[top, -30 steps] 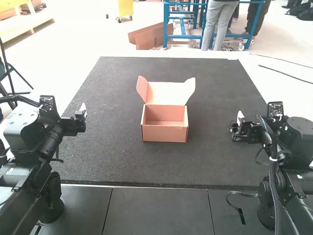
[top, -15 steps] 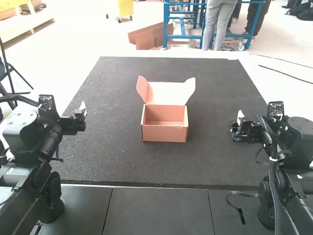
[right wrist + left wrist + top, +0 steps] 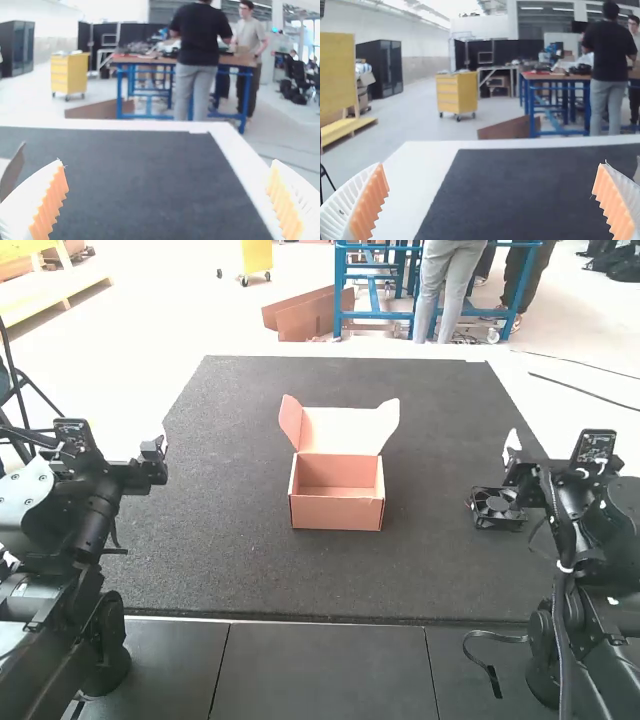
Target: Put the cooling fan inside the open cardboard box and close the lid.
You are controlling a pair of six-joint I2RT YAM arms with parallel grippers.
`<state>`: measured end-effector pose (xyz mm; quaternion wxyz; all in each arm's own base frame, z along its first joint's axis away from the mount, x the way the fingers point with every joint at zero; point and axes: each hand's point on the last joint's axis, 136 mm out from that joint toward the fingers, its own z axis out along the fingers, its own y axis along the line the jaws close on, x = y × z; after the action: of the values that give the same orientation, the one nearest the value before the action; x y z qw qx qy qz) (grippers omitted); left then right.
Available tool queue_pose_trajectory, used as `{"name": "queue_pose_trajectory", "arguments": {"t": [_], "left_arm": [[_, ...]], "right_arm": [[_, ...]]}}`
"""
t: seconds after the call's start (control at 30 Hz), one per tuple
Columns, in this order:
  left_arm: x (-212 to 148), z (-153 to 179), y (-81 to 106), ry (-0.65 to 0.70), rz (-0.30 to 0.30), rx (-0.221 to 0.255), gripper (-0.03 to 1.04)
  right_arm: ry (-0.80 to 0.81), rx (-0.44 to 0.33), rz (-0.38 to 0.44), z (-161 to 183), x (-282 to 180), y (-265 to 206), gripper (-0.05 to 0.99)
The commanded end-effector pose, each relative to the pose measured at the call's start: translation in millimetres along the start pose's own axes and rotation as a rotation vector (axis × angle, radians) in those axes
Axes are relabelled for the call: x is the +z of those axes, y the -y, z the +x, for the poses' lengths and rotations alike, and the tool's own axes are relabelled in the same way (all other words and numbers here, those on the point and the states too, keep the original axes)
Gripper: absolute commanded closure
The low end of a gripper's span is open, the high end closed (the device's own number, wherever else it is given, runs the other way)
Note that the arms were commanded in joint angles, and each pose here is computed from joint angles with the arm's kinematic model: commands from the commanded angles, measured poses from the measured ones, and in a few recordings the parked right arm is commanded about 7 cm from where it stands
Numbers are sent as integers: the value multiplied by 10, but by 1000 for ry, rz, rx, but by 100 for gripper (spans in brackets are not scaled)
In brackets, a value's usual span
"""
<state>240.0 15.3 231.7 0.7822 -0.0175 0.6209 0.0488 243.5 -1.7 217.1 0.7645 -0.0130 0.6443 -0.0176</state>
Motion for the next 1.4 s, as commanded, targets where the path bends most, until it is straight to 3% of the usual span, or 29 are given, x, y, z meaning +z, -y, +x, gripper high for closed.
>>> {"name": "queue_pose_trajectory", "arguments": {"t": [0.0, 0.13, 0.4, 0.63, 0.7, 0.77, 0.8, 0.9, 1.0, 1.17, 1.37], "left_arm": [[-12, -279, -14, 63, -3, -6, 4], [23, -409, -18, 61, -3, -5, 4], [294, -735, -64, 2, -29, -2, 4], [739, -869, -111, -218, -60, 25, 4], [826, -847, -92, -308, -50, 35, 4], [871, -789, 66, -390, 40, 30, 4], [888, -803, 98, -409, 57, 27, 4], [914, -868, 97, -435, 58, 27, 4], [933, -871, 96, -467, 58, 28, 4], [855, -675, 60, -598, 41, 41, 4], [739, -551, 54, -697, 45, 52, 4]], "right_arm": [[59, 14, 28, -358, 1, 59, 2], [12, 19, 56, -465, 110, 115, 2], [-122, 113, 91, -713, 521, 191, 2], [-293, 160, 81, -945, 772, 164, 3], [-350, 181, 88, -986, 808, 166, 3], [-415, 201, 72, -995, 815, 125, 3], [-434, 209, 53, -1035, 821, 94, 3], [-455, 265, 33, -1157, 810, 43, 3], [-437, 263, 49, -1321, 814, 87, 4], [-682, 247, 76, -873, 859, 88, 3], [-864, 193, 88, -479, 831, 156, 3]]}}
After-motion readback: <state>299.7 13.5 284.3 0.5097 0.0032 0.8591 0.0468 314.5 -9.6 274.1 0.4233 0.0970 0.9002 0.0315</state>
